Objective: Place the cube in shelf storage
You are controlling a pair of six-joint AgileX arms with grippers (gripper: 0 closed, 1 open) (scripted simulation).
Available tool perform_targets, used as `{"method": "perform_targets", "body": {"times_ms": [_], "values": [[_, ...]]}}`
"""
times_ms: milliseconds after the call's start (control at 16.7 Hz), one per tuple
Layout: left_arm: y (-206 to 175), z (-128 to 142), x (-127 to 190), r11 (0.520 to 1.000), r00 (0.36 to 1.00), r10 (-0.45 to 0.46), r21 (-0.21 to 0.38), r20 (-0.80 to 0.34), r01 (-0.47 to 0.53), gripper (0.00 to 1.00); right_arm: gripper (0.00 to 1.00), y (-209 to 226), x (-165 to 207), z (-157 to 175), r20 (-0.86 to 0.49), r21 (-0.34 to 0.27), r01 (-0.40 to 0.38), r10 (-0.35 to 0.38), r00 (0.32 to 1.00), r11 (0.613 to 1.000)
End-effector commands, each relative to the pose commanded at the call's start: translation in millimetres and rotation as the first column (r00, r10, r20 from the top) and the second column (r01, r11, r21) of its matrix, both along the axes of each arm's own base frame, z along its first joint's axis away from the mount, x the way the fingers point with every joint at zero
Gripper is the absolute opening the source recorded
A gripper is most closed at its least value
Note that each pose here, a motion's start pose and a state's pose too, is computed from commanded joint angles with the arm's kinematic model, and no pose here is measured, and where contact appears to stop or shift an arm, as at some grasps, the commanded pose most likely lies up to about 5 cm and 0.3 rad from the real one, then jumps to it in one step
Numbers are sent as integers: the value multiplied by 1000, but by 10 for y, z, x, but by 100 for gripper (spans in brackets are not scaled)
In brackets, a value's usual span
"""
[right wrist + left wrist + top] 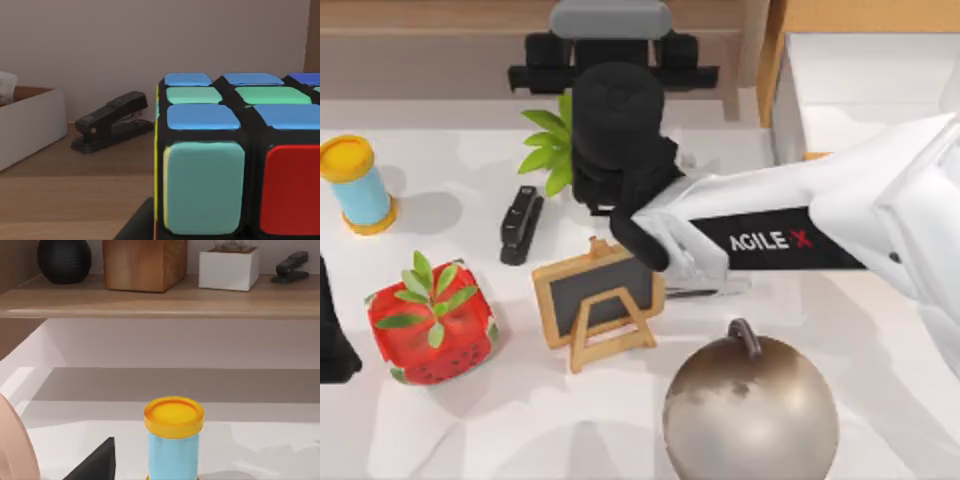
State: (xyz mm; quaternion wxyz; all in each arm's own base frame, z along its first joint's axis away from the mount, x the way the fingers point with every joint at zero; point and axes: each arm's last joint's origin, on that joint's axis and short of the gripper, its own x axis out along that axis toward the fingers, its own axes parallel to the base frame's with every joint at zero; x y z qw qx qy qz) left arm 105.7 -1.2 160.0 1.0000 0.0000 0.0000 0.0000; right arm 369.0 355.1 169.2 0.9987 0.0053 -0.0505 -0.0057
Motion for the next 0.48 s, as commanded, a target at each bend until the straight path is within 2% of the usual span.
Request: {"method": "perform_targets", "body": {"times_ms": [480], "values": [[0,0,0,1000,1000,0,0,0,0,100,0,4,690,76,8,6,-1,1,1000,1000]]}}
